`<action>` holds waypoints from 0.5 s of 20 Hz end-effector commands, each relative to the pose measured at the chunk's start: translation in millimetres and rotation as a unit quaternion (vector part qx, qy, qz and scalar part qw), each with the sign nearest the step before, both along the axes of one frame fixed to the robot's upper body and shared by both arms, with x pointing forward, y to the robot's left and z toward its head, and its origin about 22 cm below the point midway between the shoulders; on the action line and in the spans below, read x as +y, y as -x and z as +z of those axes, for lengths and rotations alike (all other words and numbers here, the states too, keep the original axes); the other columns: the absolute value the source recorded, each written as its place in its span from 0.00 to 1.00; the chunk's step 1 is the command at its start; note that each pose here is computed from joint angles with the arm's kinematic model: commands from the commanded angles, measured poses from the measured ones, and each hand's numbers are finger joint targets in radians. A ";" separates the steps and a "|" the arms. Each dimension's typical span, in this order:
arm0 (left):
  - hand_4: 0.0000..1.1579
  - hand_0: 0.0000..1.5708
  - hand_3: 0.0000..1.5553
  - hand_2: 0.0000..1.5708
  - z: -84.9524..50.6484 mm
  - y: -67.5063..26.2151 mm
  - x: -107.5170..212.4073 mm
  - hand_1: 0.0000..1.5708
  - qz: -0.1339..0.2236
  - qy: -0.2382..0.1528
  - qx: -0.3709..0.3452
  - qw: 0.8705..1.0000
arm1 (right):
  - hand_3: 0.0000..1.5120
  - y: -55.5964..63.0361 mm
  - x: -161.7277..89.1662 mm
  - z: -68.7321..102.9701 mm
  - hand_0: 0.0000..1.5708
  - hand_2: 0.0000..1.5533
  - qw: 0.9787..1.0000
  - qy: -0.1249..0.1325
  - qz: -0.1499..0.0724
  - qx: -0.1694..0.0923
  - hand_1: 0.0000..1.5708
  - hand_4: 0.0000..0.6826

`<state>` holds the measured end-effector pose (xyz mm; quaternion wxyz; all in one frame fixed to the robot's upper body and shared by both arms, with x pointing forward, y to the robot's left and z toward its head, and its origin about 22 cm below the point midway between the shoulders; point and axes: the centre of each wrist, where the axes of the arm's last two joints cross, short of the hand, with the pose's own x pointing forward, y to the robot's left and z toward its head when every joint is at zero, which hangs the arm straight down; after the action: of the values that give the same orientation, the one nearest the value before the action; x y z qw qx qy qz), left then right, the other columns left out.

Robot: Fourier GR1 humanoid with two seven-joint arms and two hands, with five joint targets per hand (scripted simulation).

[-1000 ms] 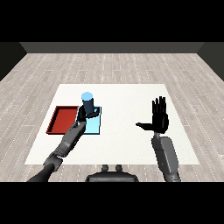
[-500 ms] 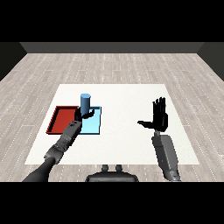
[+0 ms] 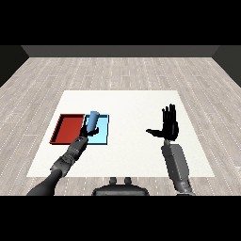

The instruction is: Pick the blue can and put it in the blue box

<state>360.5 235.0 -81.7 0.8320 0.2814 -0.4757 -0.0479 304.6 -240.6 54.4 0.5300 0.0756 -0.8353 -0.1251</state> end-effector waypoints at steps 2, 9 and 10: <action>0.45 0.63 0.00 0.60 -16.9 17.5 13.6 0.63 -0.015 0.005 0.054 0.998 | 0.00 7.1 -3.8 -3.6 0.00 0.00 1.000 -0.003 -0.001 -0.004 0.00 0.00; 0.00 0.00 0.00 0.00 -4.5 5.0 10.3 0.00 -0.003 -0.076 0.002 0.997 | 0.00 16.4 1.4 -12.4 0.00 0.00 1.000 -0.011 0.011 -0.013 0.00 0.00; 0.00 0.00 0.00 0.00 1.8 -2.4 -2.9 0.00 0.026 -0.068 -0.028 0.997 | 0.00 2.2 1.7 7.5 0.00 0.00 1.000 -0.019 0.019 -0.016 0.00 0.00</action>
<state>361.4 234.7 -81.1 0.8166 0.3097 -0.4797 -0.0844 298.7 -240.4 53.2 0.5244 0.0917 -0.8368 -0.1277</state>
